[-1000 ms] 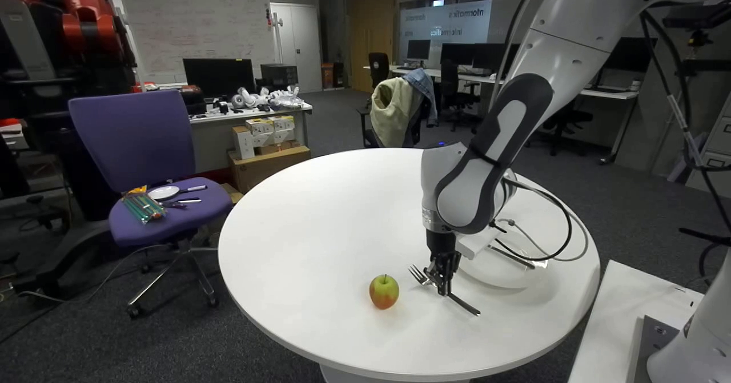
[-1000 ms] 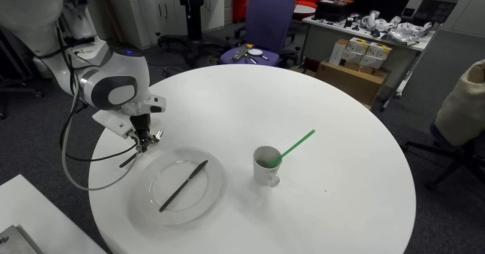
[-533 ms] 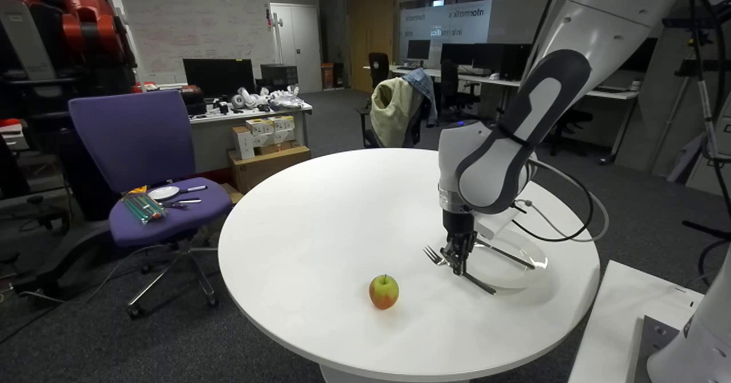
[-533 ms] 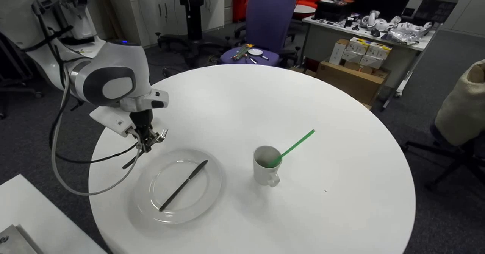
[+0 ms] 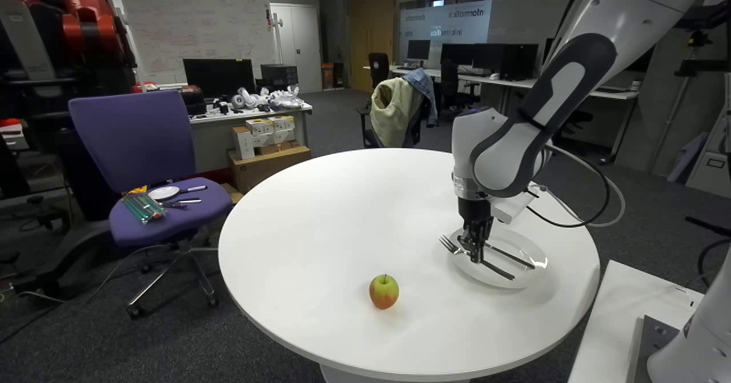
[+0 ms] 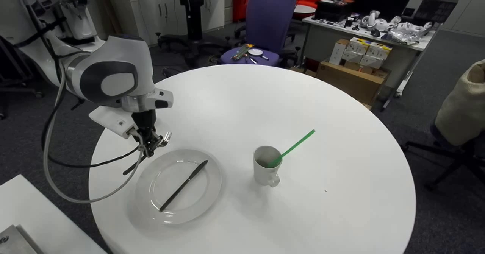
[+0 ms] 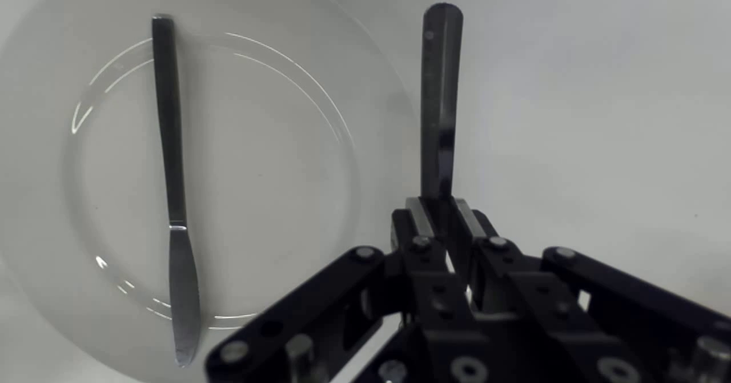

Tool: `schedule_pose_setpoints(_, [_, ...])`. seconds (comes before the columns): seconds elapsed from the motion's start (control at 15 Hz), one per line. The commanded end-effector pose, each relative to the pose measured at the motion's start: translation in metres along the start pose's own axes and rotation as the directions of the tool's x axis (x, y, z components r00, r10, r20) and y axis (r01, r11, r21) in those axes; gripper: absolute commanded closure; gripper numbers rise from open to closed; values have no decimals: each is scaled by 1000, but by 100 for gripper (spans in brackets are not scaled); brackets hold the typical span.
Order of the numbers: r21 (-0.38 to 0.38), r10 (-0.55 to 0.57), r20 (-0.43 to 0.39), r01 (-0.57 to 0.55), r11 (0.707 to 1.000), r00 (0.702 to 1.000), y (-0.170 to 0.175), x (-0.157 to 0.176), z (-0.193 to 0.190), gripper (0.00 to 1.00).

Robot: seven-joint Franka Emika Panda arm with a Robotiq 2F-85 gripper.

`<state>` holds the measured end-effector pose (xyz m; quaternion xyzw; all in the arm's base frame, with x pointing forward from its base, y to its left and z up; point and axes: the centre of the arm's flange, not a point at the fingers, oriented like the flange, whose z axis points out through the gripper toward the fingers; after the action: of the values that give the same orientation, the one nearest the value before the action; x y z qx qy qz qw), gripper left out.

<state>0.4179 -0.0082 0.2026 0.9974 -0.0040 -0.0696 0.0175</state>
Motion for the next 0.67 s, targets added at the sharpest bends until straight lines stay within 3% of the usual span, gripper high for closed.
schedule_pose_setpoints(0.0, [-13,-16,16,17,1000,1000,27,-13,-14,97])
schedule_pose_setpoints(0.6, [-4,28,12,-28,1000,1000,77,-12,-6,97])
